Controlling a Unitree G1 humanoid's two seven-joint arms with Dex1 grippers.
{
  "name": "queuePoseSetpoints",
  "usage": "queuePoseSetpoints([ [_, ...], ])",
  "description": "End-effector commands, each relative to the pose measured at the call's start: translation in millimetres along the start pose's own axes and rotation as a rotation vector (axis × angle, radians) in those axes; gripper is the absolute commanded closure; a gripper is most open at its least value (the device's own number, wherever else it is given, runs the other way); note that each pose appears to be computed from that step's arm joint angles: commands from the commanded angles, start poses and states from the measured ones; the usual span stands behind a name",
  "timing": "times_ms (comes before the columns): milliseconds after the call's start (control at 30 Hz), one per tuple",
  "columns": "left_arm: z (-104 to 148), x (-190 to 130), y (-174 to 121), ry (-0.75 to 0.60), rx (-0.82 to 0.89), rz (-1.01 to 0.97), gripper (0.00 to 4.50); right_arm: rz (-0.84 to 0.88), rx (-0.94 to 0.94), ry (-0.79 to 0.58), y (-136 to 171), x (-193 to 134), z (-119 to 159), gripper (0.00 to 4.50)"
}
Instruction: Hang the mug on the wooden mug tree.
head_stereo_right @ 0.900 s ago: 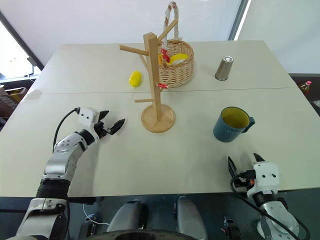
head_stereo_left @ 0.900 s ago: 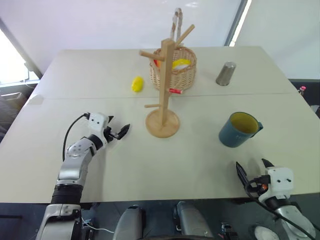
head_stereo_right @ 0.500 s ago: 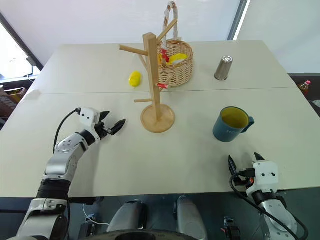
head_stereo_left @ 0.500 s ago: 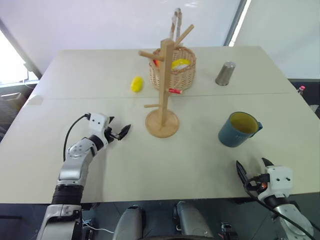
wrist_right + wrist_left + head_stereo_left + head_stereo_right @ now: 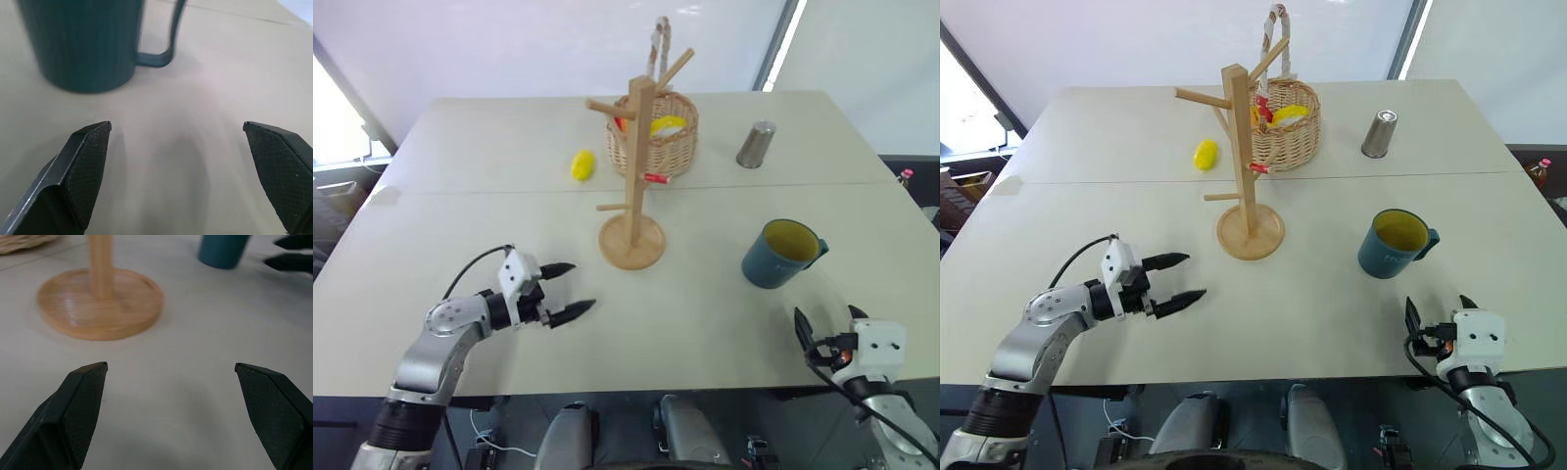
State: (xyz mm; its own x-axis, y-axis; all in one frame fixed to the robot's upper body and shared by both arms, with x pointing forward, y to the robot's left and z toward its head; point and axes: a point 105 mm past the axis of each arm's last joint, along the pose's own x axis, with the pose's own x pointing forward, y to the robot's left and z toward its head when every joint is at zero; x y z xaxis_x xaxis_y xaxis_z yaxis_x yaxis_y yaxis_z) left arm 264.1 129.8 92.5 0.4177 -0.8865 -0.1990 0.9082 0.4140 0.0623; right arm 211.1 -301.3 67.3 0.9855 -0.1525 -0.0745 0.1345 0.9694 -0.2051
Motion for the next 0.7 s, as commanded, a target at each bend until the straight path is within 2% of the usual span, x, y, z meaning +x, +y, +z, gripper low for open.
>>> queuePoseSetpoints([
  [33, 17, 14, -16, -0.046, 0.063, -0.101, 0.0, -0.081, 0.016, -0.039, -19, 7, 10, 0.03],
  [267, 19, 29, -26, -0.068, 0.071, -0.147, 0.0, -0.078, 0.024, -0.1, -29, 33, 26, 0.03],
  [700, 18, 27, -24, -0.092, 0.088, -0.129, 0.0, 0.105, 0.0, -0.143, -31, 64, 39, 0.03],
])
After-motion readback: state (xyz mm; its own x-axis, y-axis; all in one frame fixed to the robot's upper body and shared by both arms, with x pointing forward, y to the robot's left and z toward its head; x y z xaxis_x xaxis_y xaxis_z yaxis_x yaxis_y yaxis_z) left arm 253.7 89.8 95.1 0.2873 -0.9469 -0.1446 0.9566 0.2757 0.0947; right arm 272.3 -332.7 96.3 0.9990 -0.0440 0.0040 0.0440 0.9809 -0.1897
